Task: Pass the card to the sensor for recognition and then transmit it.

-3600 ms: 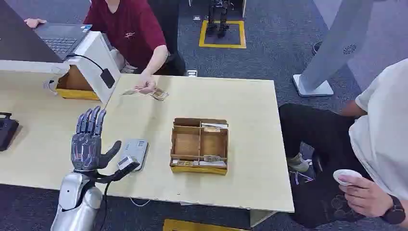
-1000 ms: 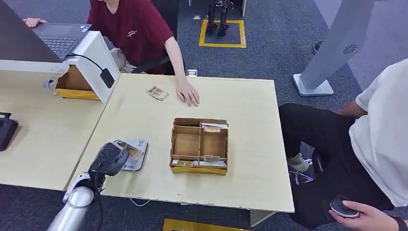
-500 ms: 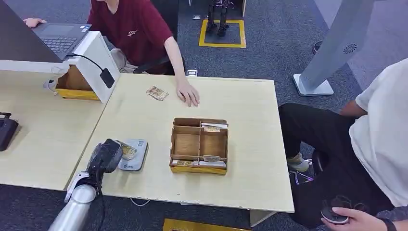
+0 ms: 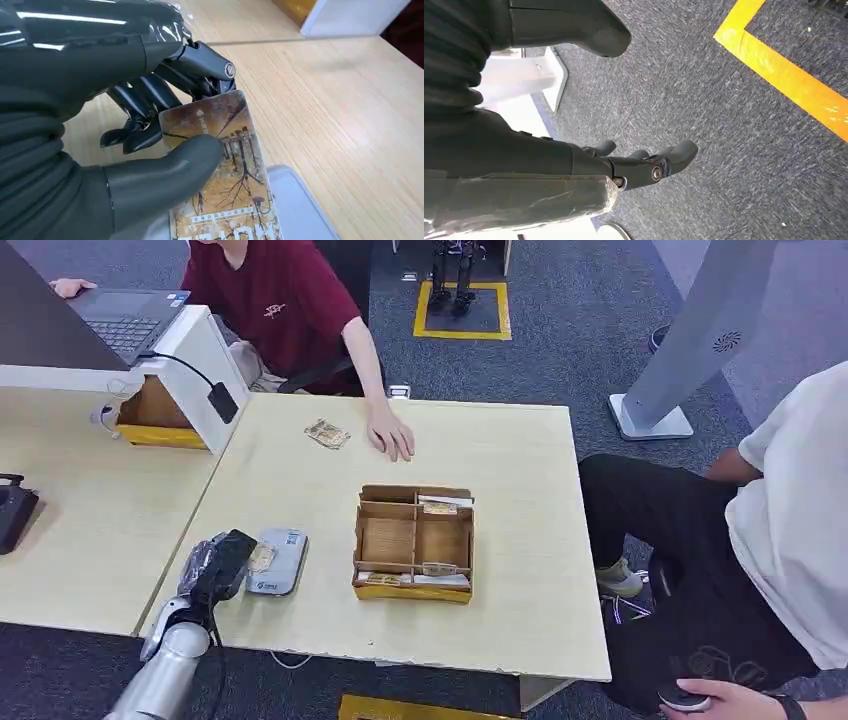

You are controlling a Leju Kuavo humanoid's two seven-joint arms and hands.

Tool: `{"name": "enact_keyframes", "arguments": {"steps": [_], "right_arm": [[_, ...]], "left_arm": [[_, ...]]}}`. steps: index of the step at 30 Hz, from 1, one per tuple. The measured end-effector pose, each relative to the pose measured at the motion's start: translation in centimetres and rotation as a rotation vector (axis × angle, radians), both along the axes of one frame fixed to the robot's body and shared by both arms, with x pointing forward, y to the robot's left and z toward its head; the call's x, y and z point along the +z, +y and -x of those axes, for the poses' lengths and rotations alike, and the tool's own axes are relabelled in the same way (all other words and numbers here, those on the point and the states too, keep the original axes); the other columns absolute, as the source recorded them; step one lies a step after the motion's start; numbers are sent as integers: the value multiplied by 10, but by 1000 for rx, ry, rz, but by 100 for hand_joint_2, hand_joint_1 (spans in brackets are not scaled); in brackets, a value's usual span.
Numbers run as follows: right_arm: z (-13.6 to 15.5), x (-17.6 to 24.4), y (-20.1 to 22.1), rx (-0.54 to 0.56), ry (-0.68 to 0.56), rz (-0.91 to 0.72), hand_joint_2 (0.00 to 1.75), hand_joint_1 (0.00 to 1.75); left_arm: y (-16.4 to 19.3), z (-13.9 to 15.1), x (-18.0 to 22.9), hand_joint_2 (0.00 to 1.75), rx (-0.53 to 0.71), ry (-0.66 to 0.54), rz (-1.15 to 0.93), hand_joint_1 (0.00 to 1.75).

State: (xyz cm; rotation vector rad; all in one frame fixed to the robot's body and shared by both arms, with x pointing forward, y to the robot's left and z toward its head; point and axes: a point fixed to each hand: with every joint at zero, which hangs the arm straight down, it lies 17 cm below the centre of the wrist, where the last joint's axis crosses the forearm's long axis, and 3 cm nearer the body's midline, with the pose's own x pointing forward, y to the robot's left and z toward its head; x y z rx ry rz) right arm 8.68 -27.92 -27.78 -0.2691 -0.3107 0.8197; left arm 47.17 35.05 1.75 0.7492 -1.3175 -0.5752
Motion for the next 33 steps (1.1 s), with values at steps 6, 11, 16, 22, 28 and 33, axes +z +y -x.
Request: {"name": "enact_keyframes", "arguments": {"steps": [6,11,16,22,28,33], "right_arm": [[0,0,0,5,1,0,175,0],[-1,0,0,1,1,0,175,0],[-1,0,0,-2,1,-1,175,0],[-1,0,-1,-1,-2,4,175,0],[-2,0,-1,19,-6,10,175,0],[-3,1,4,34,-9,2,175,0]], "left_arm": [[6,3,-12,175,23,28,-30,175],[7,6,-20,175,28,46,-33,175],[4,6,-21,175,12,44,-42,175],[-31,4,6,175,-47,-81,227,175],[-43,-5,114,175,-18,-434,306,175],[-36,-3,163,175,3,-592,285,175]]}}
